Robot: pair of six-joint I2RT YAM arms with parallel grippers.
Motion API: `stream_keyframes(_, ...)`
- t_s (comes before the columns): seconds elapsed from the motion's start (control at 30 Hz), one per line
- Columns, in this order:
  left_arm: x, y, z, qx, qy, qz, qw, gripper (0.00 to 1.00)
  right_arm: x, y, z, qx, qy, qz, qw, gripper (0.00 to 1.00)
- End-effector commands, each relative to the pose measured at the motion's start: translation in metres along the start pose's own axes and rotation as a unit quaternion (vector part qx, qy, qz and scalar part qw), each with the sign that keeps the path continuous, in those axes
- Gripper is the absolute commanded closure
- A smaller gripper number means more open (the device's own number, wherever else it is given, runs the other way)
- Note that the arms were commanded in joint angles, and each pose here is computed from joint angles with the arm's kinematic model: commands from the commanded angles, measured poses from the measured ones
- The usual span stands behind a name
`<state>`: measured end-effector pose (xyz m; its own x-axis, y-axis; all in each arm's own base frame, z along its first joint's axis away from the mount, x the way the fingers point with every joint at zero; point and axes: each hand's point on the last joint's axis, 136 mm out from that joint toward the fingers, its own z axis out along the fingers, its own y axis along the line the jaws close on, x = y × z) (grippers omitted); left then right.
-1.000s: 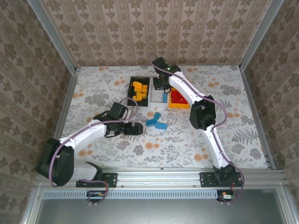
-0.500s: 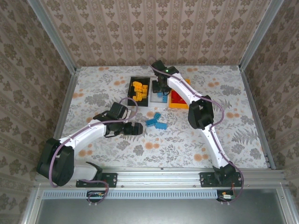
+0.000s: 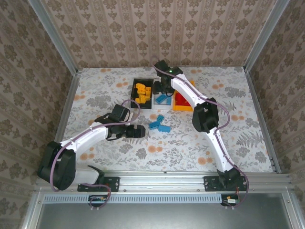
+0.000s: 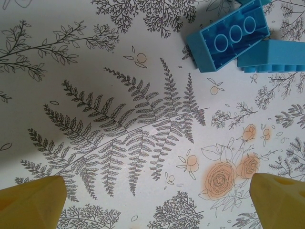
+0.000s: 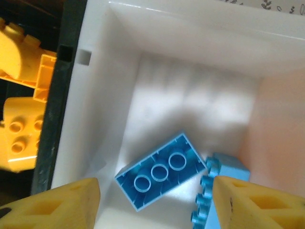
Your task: Sort the legos into containers by color
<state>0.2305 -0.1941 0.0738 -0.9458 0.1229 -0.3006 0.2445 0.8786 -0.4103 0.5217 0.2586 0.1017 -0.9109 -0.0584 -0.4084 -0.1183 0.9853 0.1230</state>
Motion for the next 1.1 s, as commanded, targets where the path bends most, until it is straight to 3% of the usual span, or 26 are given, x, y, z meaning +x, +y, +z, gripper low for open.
stream_keyframes(0.0, -0.003, -0.003, -0.003, 0.009, -0.002, -0.006, 1.0, 0.0, -0.015, 0.008, -0.077, -0.027, -0.036, 0.004, 0.999, 0.32)
stream_keyframes(0.27, -0.004, -0.009, 0.0, 0.024, -0.009, -0.01, 1.0, 0.0, 0.05, 0.006, -0.12, -0.039, -0.018, -0.002, 0.999, 0.26)
stream_keyframes(0.5, -0.008, -0.013, -0.003, 0.03, -0.017, -0.007, 0.999, 0.0, 0.154, 0.0, -0.106, -0.062, 0.056, 0.042, 0.996, 0.2)
stream_keyframes(0.63, -0.013, -0.017, -0.005, 0.035, -0.024, -0.007, 0.999, 0.0, 0.191, 0.006, -0.092, -0.061, 0.084, 0.047, 0.993, 0.17)
stream_keyframes(0.8, -0.015, -0.021, -0.007, 0.041, -0.027, -0.005, 0.999, 0.0, 0.211, 0.013, -0.072, -0.05, 0.108, 0.047, 0.992, 0.16)
stream_keyframes(1.07, -0.008, -0.013, -0.01, 0.027, -0.025, -0.001, 0.999, 0.0, 0.208, 0.03, -0.051, -0.047, 0.121, 0.039, 0.991, 0.15)
